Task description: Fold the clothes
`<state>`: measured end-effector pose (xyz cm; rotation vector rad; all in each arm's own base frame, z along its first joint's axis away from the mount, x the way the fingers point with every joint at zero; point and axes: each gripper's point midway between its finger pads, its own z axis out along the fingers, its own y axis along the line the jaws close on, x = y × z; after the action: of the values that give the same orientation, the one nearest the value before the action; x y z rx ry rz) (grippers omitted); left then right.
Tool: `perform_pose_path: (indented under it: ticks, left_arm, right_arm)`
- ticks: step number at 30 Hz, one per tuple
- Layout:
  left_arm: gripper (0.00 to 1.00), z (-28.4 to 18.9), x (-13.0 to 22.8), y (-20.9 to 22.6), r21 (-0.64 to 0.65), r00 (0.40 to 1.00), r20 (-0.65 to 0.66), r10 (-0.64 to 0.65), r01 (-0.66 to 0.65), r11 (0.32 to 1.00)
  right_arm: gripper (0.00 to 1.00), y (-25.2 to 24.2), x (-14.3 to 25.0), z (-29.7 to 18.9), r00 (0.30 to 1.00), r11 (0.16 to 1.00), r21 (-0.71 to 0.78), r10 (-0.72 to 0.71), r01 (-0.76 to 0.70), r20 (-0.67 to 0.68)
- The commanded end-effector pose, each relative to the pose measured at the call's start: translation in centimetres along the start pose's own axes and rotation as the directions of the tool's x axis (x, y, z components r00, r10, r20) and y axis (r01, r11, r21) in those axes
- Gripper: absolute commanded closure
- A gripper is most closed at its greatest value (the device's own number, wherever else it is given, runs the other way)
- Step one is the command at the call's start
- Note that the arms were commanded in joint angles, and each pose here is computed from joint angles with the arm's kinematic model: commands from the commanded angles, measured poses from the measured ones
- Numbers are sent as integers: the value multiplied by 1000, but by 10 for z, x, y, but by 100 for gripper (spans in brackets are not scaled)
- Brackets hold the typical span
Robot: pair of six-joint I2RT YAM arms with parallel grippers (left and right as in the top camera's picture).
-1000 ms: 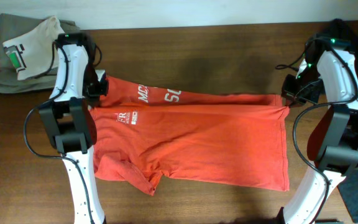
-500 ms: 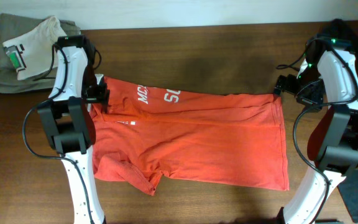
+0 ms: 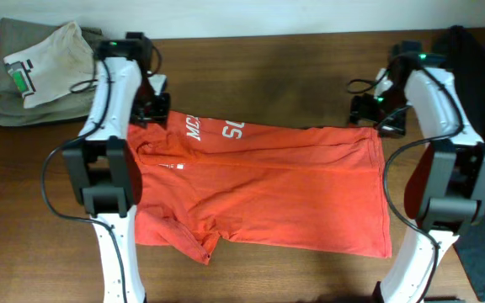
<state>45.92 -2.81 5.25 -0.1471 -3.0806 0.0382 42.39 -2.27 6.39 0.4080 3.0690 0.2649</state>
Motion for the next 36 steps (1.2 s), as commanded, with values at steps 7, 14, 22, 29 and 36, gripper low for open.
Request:
perform_pose_path:
  ticks: [7, 14, 22, 29, 36]
  left_arm:
    - [51, 43, 11, -4, 18, 999, -38, 2, -2, 1000]
    - [51, 48, 9, 0, 14, 1000, -29, -2, 3, 1000]
    - [51, 48, 9, 3, 14, 1000, -29, -9, 9, 1000]
    - [51, 48, 9, 6, -7, 1000, -29, -9, 9, 1000]
    - [51, 48, 9, 12, -21, 999, -29, -17, 16, 1000]
  right_arm:
    - [24, -19, -1, 30, 999, 998, 68, -9, 6, 42]
    - [39, -32, 9, 49, 999, 994, 113, -6, 2, 32]
    - [68, -50, 6, 46, 998, 975, 218, 24, -35, 54]
    - [96, -47, 5, 30, 998, 974, 222, 39, -47, 40]
    - [96, -48, 15, 24, 998, 971, 232, 58, -56, -3]
